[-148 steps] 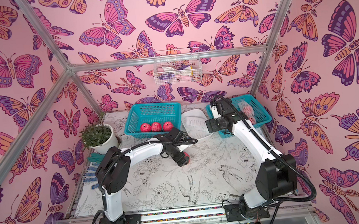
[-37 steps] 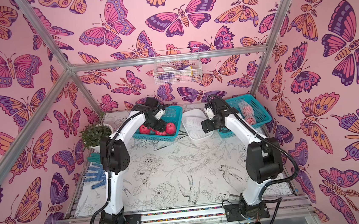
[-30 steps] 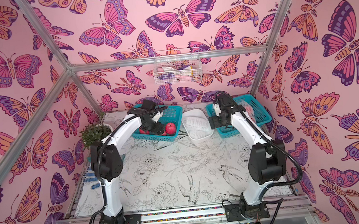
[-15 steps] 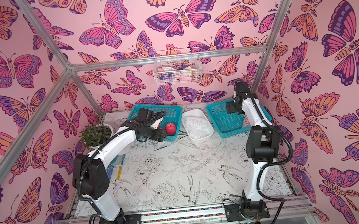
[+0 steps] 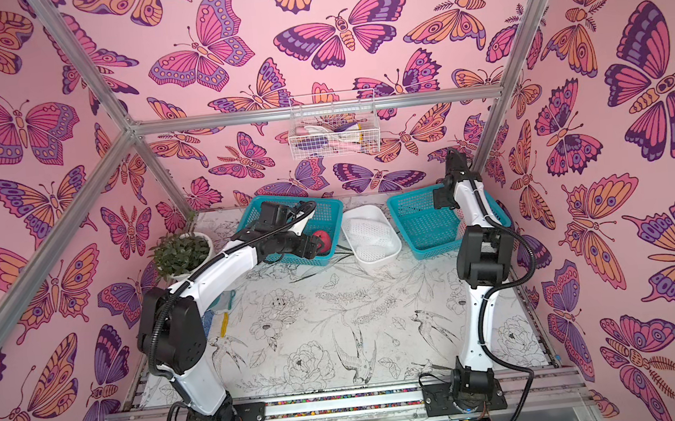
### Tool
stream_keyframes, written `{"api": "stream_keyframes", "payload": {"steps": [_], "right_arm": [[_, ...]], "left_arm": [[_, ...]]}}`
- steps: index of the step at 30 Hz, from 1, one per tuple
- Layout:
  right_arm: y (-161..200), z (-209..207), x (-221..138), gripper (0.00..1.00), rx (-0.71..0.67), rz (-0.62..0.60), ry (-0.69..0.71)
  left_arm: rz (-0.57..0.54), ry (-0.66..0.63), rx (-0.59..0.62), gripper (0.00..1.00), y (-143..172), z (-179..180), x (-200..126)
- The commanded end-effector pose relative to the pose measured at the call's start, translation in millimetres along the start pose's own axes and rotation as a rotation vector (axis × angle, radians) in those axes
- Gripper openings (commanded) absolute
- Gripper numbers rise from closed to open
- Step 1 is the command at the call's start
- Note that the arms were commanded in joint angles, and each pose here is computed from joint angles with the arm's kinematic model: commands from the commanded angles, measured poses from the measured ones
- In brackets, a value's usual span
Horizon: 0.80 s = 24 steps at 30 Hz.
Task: Remove foam nets from apples
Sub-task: Pick up the apple from the basket.
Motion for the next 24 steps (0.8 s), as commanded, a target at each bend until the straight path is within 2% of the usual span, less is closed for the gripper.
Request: {"api": "stream_keyframes", "payload": {"steps": [1, 17, 24], "right_arm": [[-4.9, -5.9, 12.8, 0.99, 0.0, -0.005, 0.054], [3.5, -13.6, 66.0, 0.97, -0.051, 0.063, 0.051], [13.6, -17.8, 80.7, 0.89, -0.052, 0.097, 0.015]], "left_arm": [[0.027, 0.042, 0.004, 0.85, 12.5, 1.6, 17.1], [0.026, 0.052, -0.044, 0.85, 10.2, -2.3, 14.2], [0.045, 0.034, -0.04, 0.85, 7.1, -4.4, 16.5]]}}
Point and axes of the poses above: each gripper's point midway between its finger pads, its own x axis out along the fingers, its own z axis along the line the jaws close on, y = z × x, the point moved 6 cm from there along -x, back along the fingers, and after that the axes turned 1 degree about -x, right-handed, at the moved point
